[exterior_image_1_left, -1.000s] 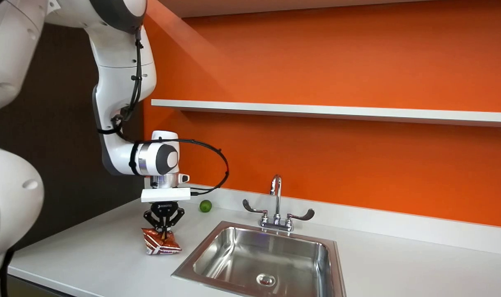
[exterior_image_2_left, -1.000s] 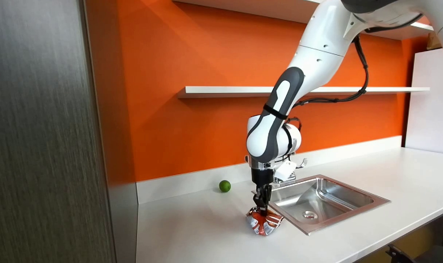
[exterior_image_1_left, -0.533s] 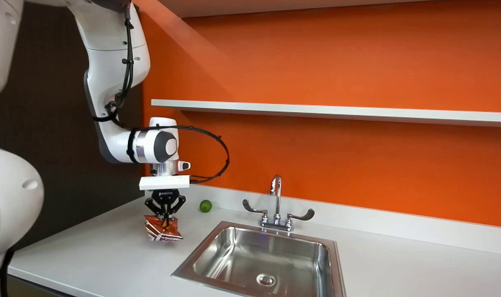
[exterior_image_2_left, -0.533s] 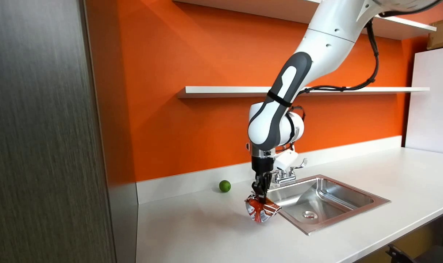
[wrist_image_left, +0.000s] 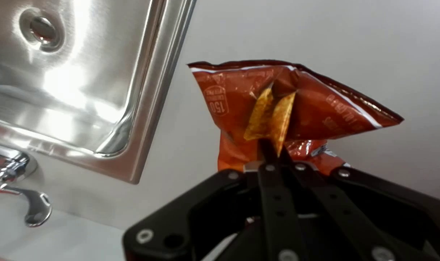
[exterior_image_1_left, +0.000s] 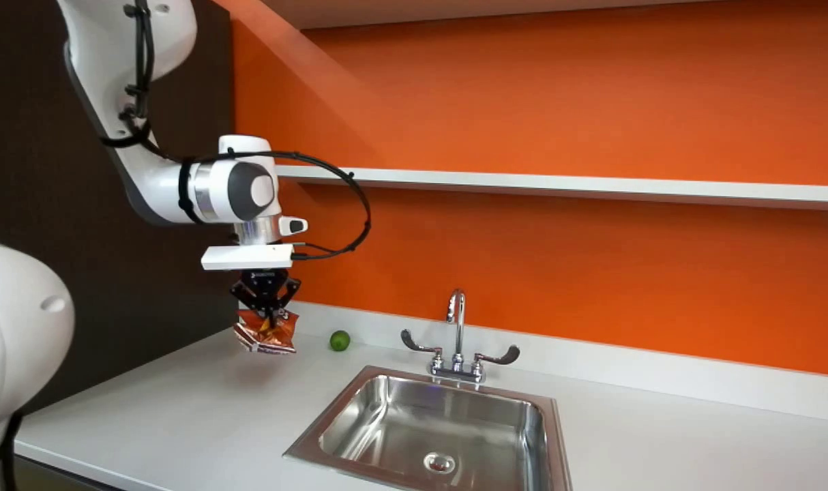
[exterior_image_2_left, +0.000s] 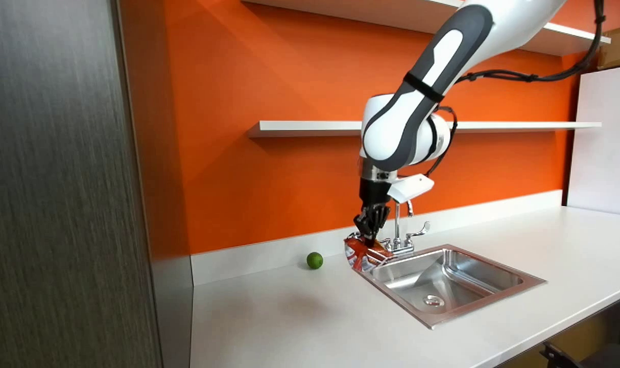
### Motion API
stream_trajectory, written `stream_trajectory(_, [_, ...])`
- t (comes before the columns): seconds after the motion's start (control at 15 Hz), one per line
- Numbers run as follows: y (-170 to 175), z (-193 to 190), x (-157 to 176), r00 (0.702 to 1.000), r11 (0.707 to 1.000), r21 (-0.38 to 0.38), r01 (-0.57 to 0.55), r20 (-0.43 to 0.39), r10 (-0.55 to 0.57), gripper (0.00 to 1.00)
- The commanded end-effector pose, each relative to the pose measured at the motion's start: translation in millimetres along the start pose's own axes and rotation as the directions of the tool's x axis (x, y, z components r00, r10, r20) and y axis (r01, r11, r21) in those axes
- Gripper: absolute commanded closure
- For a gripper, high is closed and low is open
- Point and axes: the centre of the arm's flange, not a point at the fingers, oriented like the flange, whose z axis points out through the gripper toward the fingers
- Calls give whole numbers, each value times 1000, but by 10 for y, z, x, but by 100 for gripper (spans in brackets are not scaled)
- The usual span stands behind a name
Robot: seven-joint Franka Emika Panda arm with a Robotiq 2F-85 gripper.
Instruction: Put the orange packet on the bottom shelf.
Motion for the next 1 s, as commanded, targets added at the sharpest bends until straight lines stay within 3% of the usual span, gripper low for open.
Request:
stream_trajectory(0.0, [-227,-844,-129,991,997,-49,-65,-121,59,100])
stream_trajectory(0.27, [-404,-1686,25,952,991,-95,-91,-302,58,100])
stream_trajectory(0.53, [-499,-2433,203,882,982,-126,-142,-467,68,100])
stream_trajectory(0.93, [-303,-3146,589,779,954,-152,-259,-617,113,100])
